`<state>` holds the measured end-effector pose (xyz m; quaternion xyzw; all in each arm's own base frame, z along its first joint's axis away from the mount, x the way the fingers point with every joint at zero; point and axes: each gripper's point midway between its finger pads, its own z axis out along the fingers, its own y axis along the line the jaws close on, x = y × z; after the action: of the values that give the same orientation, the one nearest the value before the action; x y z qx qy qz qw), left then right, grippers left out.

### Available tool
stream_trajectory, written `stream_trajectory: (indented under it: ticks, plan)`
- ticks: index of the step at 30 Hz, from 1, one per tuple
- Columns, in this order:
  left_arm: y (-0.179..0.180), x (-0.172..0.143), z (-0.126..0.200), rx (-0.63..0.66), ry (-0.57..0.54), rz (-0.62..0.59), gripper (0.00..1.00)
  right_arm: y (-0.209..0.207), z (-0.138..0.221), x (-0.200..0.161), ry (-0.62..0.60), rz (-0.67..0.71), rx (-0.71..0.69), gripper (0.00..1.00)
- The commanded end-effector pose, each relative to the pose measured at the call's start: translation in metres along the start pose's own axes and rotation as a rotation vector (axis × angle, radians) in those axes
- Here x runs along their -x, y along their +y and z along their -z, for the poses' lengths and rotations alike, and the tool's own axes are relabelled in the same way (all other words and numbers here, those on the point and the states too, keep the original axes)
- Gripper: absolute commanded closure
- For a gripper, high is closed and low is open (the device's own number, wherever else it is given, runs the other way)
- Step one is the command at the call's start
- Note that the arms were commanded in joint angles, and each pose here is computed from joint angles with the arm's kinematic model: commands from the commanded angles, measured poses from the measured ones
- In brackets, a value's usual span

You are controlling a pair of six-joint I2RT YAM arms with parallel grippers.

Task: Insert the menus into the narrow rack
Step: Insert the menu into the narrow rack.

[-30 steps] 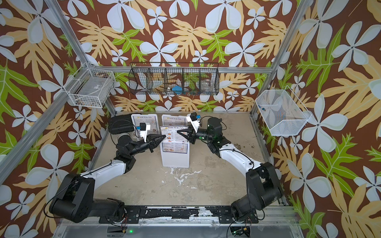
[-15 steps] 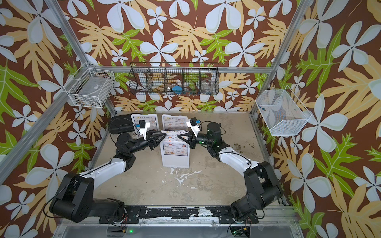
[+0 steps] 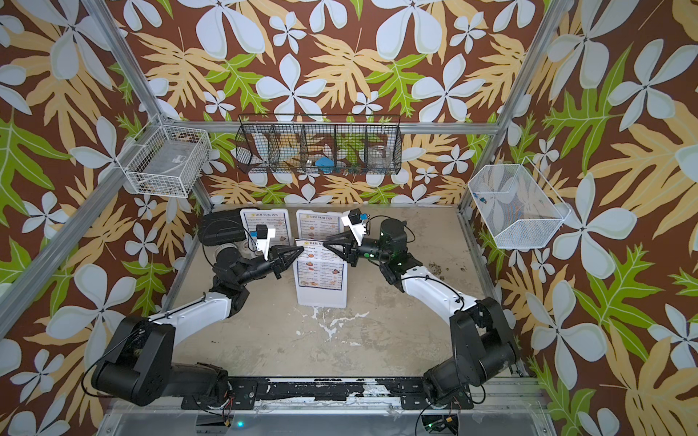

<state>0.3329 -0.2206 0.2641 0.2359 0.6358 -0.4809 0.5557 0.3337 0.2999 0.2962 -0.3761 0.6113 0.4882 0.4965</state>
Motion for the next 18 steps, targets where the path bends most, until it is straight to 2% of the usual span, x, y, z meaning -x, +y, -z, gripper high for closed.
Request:
stream_trajectory:
  ticks: [1, 4, 6, 9, 12, 15, 18]
  plan:
    - [-0.004, 0.004, 0.000, -0.021, -0.015, -0.009, 0.98, -0.001, -0.001, 0.001, 0.000, 0.005, -0.006, 0.82]
    - [-0.005, 0.007, -0.001, -0.025, -0.018, -0.012, 0.94, -0.001, -0.002, -0.005, 0.008, -0.003, 0.005, 0.91]
    - [-0.006, 0.009, -0.001, -0.026, -0.020, -0.014, 0.86, -0.001, -0.002, -0.008, 0.013, -0.008, 0.011, 0.95]
    - [-0.006, 0.012, -0.002, -0.027, -0.023, -0.017, 0.76, 0.000, -0.002, -0.015, 0.020, -0.014, 0.019, 0.99]
    - [-0.007, 0.016, -0.003, -0.029, -0.026, -0.018, 0.71, 0.002, -0.001, -0.023, 0.027, -0.018, 0.023, 1.00]
    - [-0.007, 0.018, -0.004, -0.029, -0.028, -0.022, 0.70, 0.004, -0.001, -0.027, 0.030, -0.019, 0.028, 1.00]
    - [-0.005, 0.015, -0.005, -0.030, -0.021, -0.017, 0.80, 0.005, 0.000, -0.026, 0.027, -0.018, 0.028, 1.00]
